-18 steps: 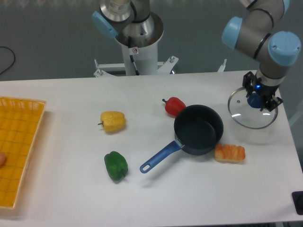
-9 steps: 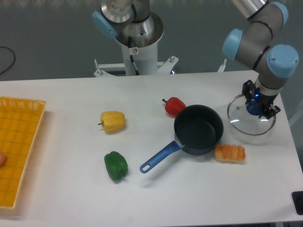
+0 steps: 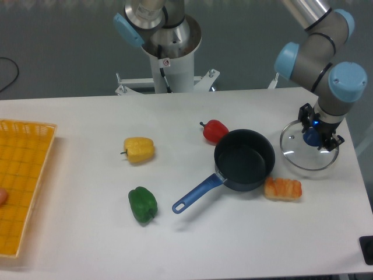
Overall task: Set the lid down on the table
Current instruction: 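Lower the glass lid onto the table beside the saucepan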
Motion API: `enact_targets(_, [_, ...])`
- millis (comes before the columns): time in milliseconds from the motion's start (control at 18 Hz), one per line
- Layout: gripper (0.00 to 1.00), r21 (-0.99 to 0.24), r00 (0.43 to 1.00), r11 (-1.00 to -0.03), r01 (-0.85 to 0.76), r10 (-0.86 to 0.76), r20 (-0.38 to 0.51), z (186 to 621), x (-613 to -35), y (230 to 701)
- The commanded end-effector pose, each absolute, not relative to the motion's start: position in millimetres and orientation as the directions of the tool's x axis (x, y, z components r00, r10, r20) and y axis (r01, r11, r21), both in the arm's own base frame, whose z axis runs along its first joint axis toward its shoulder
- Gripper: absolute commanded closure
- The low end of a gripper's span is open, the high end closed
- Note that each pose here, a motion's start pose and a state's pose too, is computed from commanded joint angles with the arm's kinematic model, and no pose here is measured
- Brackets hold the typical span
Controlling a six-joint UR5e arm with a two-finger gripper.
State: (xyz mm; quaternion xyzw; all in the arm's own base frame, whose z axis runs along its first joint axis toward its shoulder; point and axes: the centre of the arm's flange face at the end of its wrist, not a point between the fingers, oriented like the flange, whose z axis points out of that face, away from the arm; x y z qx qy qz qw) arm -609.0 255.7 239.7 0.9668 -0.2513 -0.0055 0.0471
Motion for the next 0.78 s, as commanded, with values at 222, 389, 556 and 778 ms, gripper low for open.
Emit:
enact_targets(222, [0.41, 0.093, 0.871, -0.866, -0.491, -0.492, 0.020, 235.2, -609.2, 255.6])
enact_targets(389, [0.41, 0.092, 0.870, -0.866, -0.492, -0.492, 0.026, 231.6, -608.7, 256.5])
enact_targets(556, [0.41, 0.090, 0.869, -0.864, -0.495, -0.494, 0.029, 229.9, -608.3, 256.4])
enact_targets(778, [0.41, 0.089, 0.867, -0.863, -0.498, -0.497, 0.032, 227.6, -609.1, 256.5])
